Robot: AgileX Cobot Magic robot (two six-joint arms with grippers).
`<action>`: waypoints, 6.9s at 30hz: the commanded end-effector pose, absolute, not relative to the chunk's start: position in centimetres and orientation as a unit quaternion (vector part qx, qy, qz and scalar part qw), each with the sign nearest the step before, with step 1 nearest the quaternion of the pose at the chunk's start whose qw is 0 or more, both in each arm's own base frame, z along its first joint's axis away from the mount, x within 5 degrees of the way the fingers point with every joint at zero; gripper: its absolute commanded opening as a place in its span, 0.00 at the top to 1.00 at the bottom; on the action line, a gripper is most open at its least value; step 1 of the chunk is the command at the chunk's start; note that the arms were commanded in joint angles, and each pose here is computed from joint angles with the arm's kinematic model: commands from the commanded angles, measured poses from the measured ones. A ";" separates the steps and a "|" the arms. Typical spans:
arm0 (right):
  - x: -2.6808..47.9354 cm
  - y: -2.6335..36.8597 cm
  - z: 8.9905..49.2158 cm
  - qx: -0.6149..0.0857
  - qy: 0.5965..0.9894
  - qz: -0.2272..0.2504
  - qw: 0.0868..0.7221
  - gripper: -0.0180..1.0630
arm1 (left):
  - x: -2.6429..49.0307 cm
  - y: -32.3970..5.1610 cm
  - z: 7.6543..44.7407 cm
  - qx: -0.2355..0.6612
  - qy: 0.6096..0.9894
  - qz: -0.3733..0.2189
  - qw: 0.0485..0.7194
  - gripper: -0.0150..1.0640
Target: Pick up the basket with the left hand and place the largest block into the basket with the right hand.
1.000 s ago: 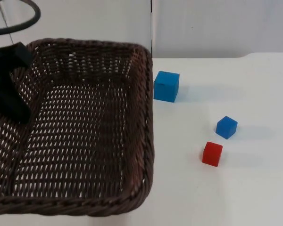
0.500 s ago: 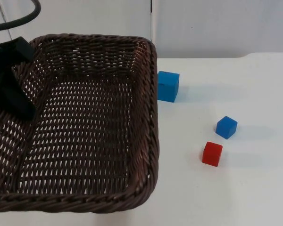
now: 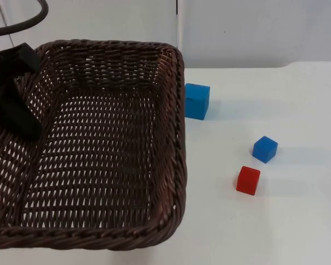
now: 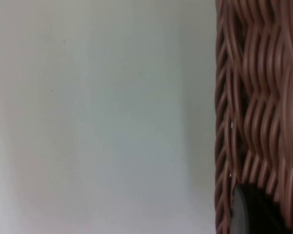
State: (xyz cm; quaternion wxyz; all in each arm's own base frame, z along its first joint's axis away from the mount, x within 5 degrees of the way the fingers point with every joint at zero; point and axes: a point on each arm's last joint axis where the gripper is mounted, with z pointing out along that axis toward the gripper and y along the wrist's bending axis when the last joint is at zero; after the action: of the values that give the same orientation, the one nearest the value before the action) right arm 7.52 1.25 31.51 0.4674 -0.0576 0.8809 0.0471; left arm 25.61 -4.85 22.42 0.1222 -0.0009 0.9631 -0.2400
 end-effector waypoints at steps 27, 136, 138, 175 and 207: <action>25.4 3.2 33.8 -0.081 0.933 0.048 0.348 0.01 | 25.6 -5.0 22.9 -0.012 0.958 -0.256 0.128 0.99; 49.8 24.1 12.5 -0.521 0.775 0.121 0.337 0.98 | 25.6 -5.0 22.8 -0.010 0.959 -0.254 0.128 0.99; 49.3 24.1 14.6 -0.530 0.768 0.127 0.337 0.98 | 25.6 -5.0 22.8 -0.010 0.959 -0.254 0.128 0.99; 40.0 19.1 36.4 -0.476 0.823 0.102 0.293 0.98 | 25.6 -4.9 22.8 -0.009 0.959 -0.251 0.128 0.99; 33.2 15.3 34.9 -0.344 0.875 0.084 0.331 0.98 | 25.6 -4.9 22.7 -0.013 0.959 -0.251 0.133 0.99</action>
State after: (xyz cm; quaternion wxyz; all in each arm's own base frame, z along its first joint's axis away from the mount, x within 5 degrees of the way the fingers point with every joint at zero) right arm 33.68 15.21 34.66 0.3139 -0.3450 0.8806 0.0837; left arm 25.62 -4.83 22.37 0.1239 -0.0010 0.9631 -0.2389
